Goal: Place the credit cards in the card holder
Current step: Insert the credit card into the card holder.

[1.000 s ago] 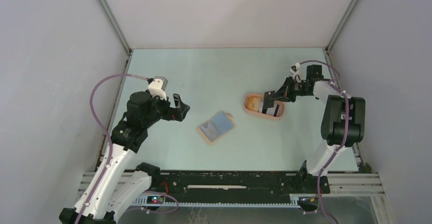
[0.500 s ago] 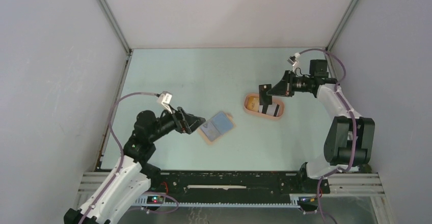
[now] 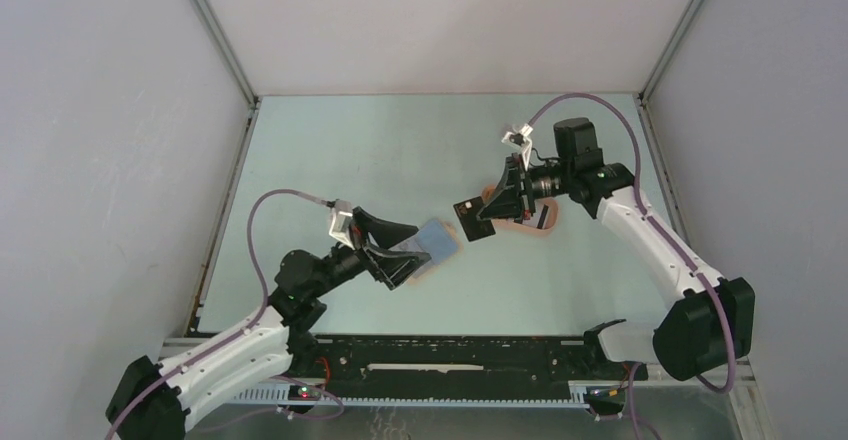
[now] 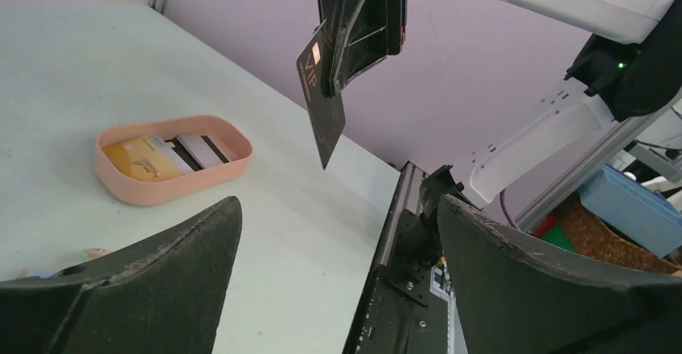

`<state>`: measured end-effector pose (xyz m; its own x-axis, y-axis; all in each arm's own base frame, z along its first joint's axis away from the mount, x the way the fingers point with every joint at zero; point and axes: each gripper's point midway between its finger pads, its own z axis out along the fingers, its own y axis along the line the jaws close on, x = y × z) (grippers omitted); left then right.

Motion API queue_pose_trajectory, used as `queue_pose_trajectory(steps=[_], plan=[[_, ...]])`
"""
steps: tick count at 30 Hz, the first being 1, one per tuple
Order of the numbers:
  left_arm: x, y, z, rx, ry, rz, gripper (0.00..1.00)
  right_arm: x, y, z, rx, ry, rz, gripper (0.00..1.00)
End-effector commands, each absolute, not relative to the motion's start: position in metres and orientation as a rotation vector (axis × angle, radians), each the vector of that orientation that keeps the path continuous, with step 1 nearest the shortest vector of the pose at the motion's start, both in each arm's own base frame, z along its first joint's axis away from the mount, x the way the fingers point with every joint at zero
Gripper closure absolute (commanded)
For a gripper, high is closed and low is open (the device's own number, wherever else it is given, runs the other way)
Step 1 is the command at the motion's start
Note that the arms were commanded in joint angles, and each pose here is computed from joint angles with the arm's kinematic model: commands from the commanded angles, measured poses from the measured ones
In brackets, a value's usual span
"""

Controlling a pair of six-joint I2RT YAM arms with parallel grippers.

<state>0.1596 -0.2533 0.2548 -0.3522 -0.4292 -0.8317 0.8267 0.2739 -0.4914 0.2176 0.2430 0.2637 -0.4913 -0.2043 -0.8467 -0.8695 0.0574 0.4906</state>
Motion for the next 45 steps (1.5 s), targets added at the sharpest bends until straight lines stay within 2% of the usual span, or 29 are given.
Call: queue_pose_trajectory(steps=[1, 10, 15, 22, 30, 34, 37, 41, 42, 45], plan=[[0.16, -0.254, 0.276, 0.436, 1.223, -1.315, 0.05, 0.195, 0.259, 0.263, -1.242, 1.625, 1.515, 1.0], [0.159, -0.268, 0.267, 0.466, 1.227, -1.344, 0.14, 0.186, 0.276, 0.246, -1.311, 1.649, 1.52, 1.0], [0.162, -0.273, 0.267, 0.44, 1.242, -1.377, 0.3, 0.184, 0.274, 0.245, -1.34, 1.648, 1.539, 0.99], [0.164, -0.286, 0.264, 0.452, 1.275, -1.428, 0.47, 0.183, 0.274, 0.243, -1.346, 1.65, 1.549, 0.99], [0.165, -0.296, 0.262, 0.471, 1.28, -1.448, 0.51, 0.181, 0.276, 0.238, -1.347, 1.657, 1.596, 0.99], [0.165, -0.3, 0.263, 0.481, 1.273, -1.471, 0.58, 0.181, 0.277, 0.236, -1.348, 1.665, 1.608, 0.99], [0.164, -0.305, 0.262, 0.498, 1.274, -1.492, 0.69, 0.181, 0.277, 0.234, -1.347, 1.672, 1.613, 0.99], [0.164, -0.309, 0.261, 0.52, 1.276, -1.503, 0.94, 0.182, 0.277, 0.232, -1.346, 1.677, 1.613, 0.99], [0.164, -0.31, 0.26, 0.52, 1.276, -1.504, 0.98, 0.181, 0.277, 0.232, -1.347, 1.677, 1.616, 0.98], [0.163, -0.31, 0.26, 0.518, 1.274, -1.513, 0.99, 0.181, 0.277, 0.231, -1.347, 1.68, 1.618, 0.98]])
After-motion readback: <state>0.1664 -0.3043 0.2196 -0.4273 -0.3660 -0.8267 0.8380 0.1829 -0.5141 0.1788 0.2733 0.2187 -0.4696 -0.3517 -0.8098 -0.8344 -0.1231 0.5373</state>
